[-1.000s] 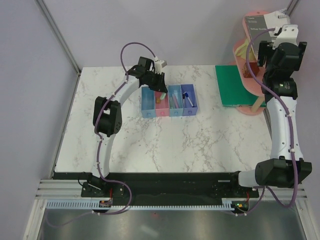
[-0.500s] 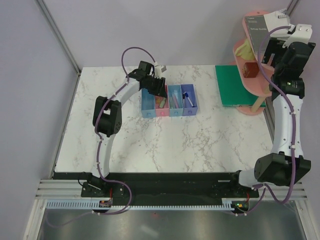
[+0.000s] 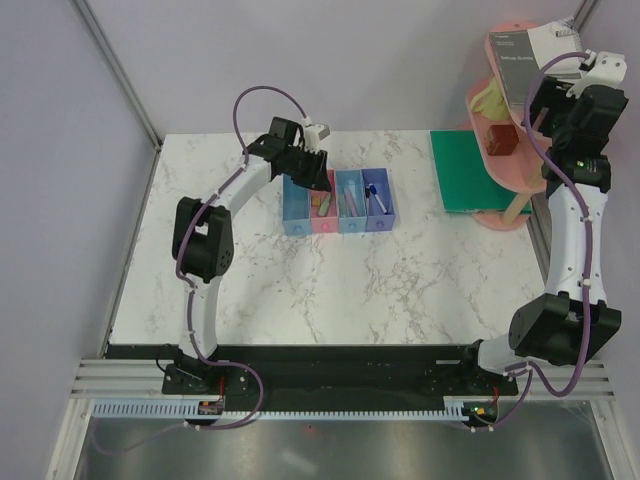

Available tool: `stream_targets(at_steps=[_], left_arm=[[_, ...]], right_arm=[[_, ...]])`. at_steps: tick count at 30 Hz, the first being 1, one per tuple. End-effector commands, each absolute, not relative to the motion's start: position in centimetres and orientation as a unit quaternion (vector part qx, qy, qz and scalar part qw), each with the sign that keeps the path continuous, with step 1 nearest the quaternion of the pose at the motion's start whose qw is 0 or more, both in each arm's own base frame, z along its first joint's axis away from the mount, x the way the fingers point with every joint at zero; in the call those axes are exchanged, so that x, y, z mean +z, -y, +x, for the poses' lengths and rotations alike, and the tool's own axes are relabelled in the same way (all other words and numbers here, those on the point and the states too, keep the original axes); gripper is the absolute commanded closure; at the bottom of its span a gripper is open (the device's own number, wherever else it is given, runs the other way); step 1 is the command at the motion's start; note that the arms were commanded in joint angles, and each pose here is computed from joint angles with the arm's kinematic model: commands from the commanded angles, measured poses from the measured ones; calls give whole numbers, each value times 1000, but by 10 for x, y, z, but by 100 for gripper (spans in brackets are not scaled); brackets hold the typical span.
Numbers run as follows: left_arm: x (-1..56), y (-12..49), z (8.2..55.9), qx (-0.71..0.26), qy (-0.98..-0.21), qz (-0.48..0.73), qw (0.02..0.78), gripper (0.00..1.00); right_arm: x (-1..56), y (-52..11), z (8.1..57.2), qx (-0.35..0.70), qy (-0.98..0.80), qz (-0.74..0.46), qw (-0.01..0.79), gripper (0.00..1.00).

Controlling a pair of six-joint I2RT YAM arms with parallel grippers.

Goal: Sort the stationery into containers
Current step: Place the pen in the storage box, then pick up the stationery from the corner of the board.

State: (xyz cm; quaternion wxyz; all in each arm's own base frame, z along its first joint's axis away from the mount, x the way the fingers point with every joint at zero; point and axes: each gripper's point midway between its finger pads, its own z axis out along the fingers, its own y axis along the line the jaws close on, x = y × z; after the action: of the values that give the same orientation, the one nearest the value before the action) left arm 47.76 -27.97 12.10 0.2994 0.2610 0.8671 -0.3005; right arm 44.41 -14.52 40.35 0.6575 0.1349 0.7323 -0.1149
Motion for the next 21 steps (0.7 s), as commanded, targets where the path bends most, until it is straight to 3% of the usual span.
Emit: stream_targets(at_steps=[1, 4, 14, 17, 21], left_arm=[[153, 278, 479, -294, -848, 281, 340, 53], [154, 277, 477, -293, -848, 282, 341, 53], [167, 272, 464, -294, -843, 289, 346, 53], [174, 269, 456, -296, -840, 292, 348, 53], [184, 264, 442, -297, -837, 296, 350, 53]], right_arm=[[421, 145, 444, -106, -710, 139, 682, 15], [420, 145, 444, -106, -711, 139, 681, 26], [425, 144, 434, -111, -707, 138, 685, 79], [434, 141, 429, -112, -701, 132, 692, 89], [447, 135, 419, -111, -696, 119, 699, 95]])
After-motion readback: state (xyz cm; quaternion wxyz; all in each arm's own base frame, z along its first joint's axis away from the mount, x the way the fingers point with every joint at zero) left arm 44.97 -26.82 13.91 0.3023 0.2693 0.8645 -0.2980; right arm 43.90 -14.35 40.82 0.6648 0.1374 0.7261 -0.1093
